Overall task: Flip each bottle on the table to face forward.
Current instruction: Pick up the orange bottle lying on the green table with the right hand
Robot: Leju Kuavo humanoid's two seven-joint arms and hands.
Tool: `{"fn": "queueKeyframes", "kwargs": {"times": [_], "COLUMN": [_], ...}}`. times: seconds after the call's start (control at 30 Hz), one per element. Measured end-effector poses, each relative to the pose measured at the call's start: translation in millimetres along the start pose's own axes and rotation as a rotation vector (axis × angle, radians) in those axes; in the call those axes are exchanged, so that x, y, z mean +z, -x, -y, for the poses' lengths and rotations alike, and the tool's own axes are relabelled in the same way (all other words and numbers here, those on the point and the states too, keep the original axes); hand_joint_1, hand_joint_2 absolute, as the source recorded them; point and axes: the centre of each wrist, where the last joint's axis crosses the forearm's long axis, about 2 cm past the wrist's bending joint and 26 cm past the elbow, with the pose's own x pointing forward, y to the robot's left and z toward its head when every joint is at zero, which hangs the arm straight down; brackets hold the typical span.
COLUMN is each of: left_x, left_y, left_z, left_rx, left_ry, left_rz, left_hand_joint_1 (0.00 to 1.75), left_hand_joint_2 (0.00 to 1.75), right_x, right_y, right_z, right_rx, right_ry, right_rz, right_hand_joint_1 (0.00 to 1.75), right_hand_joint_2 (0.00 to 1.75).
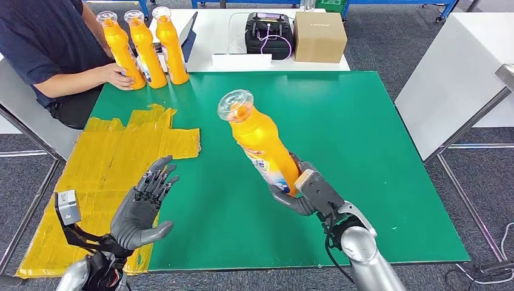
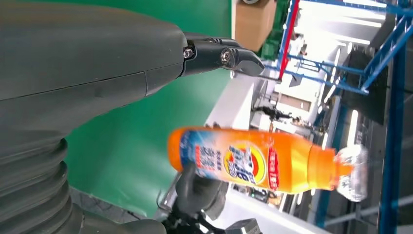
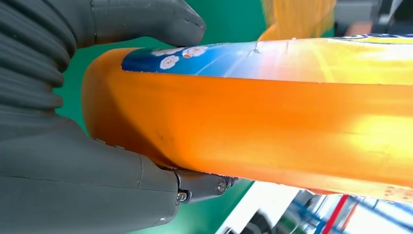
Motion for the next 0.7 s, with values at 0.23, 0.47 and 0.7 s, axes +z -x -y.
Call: {"fn": "queueKeyframes", "kwargs": {"times": [0.23, 0.47, 0.7], "left_x": [-11, -30, -46], "left_y": [3, 3, 0], "left_z": [12, 28, 39], "left_rx": [0.015, -0.131, -0.188], "left_ry": [0.039, 0.075, 0.112], "left_rz": [0.007, 0.018, 0.048], "left_hand_joint_1": [0.00, 0.00, 0.00], "left_hand_joint_2": [1.75, 1.75, 1.75], "right_x": [-12, -29, -33], "right_y": [-11, -28, -35], "right_z": [-24, -62, -100], "right_rx": [0.003, 0.026, 0.016], "right_ry": [-0.066, -0.217, -0.366], "right_rz": [0.036, 0.083, 0.106], "right_hand_joint_1": [1.75, 1.75, 1.75], "right_hand_joint_2": [1.75, 1.75, 1.75]}}
